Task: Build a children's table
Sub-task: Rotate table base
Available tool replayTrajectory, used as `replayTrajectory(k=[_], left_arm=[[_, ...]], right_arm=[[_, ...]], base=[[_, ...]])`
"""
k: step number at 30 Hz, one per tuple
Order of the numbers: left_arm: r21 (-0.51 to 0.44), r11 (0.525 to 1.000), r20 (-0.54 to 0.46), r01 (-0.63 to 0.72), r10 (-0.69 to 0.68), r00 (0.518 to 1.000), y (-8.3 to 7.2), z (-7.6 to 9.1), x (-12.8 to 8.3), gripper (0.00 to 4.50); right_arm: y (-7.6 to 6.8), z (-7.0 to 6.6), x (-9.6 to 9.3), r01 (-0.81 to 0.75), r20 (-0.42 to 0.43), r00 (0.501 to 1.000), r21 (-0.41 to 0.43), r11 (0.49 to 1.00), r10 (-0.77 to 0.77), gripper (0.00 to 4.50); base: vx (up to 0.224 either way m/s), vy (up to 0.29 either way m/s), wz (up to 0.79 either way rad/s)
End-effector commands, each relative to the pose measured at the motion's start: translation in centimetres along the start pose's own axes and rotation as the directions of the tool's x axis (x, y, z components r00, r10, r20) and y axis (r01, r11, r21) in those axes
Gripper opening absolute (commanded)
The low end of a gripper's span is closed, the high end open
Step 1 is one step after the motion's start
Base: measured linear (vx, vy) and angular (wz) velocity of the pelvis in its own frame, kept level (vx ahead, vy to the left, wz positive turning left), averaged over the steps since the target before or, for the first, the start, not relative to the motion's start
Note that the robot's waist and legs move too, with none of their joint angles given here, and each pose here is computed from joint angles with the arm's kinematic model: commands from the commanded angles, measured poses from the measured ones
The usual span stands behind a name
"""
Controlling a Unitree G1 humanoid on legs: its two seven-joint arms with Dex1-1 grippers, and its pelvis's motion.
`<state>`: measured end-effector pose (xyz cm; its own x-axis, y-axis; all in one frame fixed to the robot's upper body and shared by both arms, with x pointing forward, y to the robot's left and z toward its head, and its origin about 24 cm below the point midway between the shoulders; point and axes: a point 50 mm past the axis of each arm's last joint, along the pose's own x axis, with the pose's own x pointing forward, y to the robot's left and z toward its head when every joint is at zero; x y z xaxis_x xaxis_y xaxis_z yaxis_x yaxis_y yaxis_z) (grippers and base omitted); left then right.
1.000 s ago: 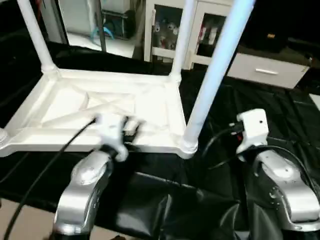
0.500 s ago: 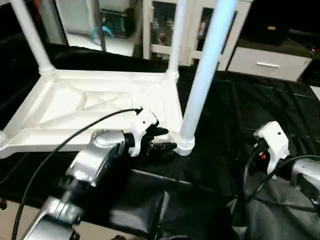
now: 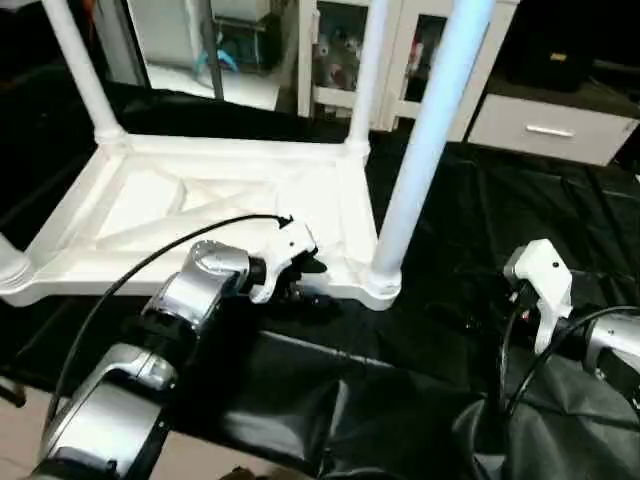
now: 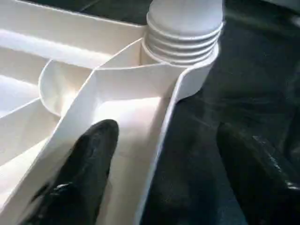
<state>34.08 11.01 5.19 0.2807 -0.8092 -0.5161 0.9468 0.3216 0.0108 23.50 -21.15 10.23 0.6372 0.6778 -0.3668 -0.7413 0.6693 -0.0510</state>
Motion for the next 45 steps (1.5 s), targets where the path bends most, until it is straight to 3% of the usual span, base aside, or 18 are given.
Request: replayTrajectory(k=[1, 6, 8, 11, 18, 32, 37, 45], left_arm=[[0.033, 0.999, 0.002, -0.035, 0.035, 0.999, 0.7, 0.6, 0.0, 3.36], [0.031, 0.999, -0.001, -0.031, 0.031, 1.0, 0.8, 0.8, 0.4, 3.05], [0.036, 0.999, -0.005, -0.031, 0.032, 0.999, 1.0, 1.0, 0.6, 2.62], [0.056, 0.998, -0.027, -0.014, 0.015, 1.0, 1.0, 1.1, 0.9, 2.56], [0.087, 0.996, -0.068, 0.024, -0.019, 0.998, 0.9, 1.1, 1.2, 1.86], [0.123, 0.986, -0.156, 0.114, -0.094, 0.983, 0.3, 0.5, 1.8, 0.91], [0.137, 0.98, -0.201, 0.145, -0.116, 0.973, -0.1, 0.0, 2.2, 0.54], [0.079, 0.962, -0.259, 0.262, -0.234, 0.937, -1.8, -2.2, 2.7, 0.08]], right_arm=[[0.4, 0.3, -0.2, -0.018, -0.001, 1.0, -0.013, 1.0, 0.018, 3.79], [0.5, 0.2, -0.1, -0.023, -0.003, 1.0, -0.013, 1.0, 0.023, 3.79], [0.6, 0.2, -0.1, -0.03, -0.005, 1.0, -0.016, 0.999, 0.029, 3.79], [0.7, 0.1, -0.1, -0.041, -0.012, 0.999, -0.021, 0.999, 0.041, 3.79], [0.8, 0.1, -0.1, -0.047, -0.015, 0.999, -0.026, 0.999, 0.046, 3.79], [1.1, -0.1, -0.1, -0.047, -0.015, 0.999, -0.032, 0.998, 0.047, 3.79], [1.3, -0.2, 0.0, -0.05, -0.014, 0.999, -0.032, 0.998, 0.05, 3.79], [1.5, -0.4, 0.4, -0.029, -0.001, 1.0, -0.024, 0.999, 0.029, 3.79]], base=[[0.0, 0.0, 0.0], [0.0, 0.0, 0.0], [0.0, 0.0, 0.0], [0.0, 0.0, 0.0], [0.0, 0.0, 0.0], [0.0, 0.0, 0.0], [0.0, 0.0, 0.0], [0.0, 0.0, 0.0]])
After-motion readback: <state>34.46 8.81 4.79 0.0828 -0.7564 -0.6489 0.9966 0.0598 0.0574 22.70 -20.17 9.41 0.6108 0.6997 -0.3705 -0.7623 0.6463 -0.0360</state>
